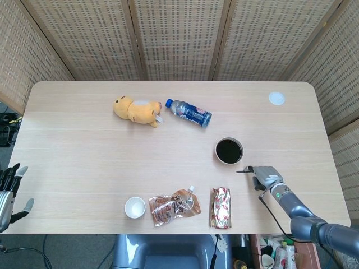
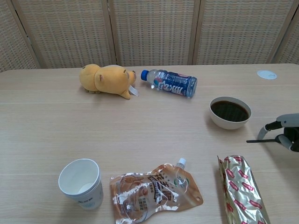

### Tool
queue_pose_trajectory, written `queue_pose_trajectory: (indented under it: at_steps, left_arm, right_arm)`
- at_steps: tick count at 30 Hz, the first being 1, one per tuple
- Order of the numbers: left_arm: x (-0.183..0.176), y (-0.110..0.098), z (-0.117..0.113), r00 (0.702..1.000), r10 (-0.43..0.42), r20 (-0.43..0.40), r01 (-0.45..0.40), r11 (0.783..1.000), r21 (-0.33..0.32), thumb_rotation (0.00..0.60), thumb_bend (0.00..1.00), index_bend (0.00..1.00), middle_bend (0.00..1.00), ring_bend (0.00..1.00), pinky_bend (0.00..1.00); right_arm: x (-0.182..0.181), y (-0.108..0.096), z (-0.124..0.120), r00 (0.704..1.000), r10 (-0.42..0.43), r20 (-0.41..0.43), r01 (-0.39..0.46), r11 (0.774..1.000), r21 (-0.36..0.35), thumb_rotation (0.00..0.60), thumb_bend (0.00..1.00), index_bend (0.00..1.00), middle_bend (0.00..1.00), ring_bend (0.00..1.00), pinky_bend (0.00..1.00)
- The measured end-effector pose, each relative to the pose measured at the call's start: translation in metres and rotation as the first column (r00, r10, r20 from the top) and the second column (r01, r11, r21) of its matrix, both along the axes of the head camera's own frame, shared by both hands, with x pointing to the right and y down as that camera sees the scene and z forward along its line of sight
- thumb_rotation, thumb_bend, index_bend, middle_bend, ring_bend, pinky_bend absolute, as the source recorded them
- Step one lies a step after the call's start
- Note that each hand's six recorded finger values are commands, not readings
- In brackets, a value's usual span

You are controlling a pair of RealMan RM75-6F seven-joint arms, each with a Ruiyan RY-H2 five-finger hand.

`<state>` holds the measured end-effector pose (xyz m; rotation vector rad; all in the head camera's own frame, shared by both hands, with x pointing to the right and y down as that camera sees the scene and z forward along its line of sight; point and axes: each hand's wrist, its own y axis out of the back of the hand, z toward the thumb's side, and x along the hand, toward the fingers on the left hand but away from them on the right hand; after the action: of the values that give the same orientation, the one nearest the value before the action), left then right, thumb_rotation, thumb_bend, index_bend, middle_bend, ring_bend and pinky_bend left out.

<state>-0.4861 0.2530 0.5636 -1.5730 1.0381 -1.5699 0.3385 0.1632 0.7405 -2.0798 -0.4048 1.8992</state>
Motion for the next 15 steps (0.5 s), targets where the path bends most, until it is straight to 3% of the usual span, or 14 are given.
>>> queue_pose_trajectory:
  at_steps: [15]
  left_arm:
    - [0.003,-0.001,0.001,1.0,0.008,-0.009,-0.008,1.0,0.002,0.6,0.38,0.0,0.0,0.0,0.0]
  right_arm:
    - [0.007,0.016,-0.016,1.0,-0.011,-0.004,0.011,1.0,-0.026,0.6,1.0,0.24,0.96,1.0,1.0]
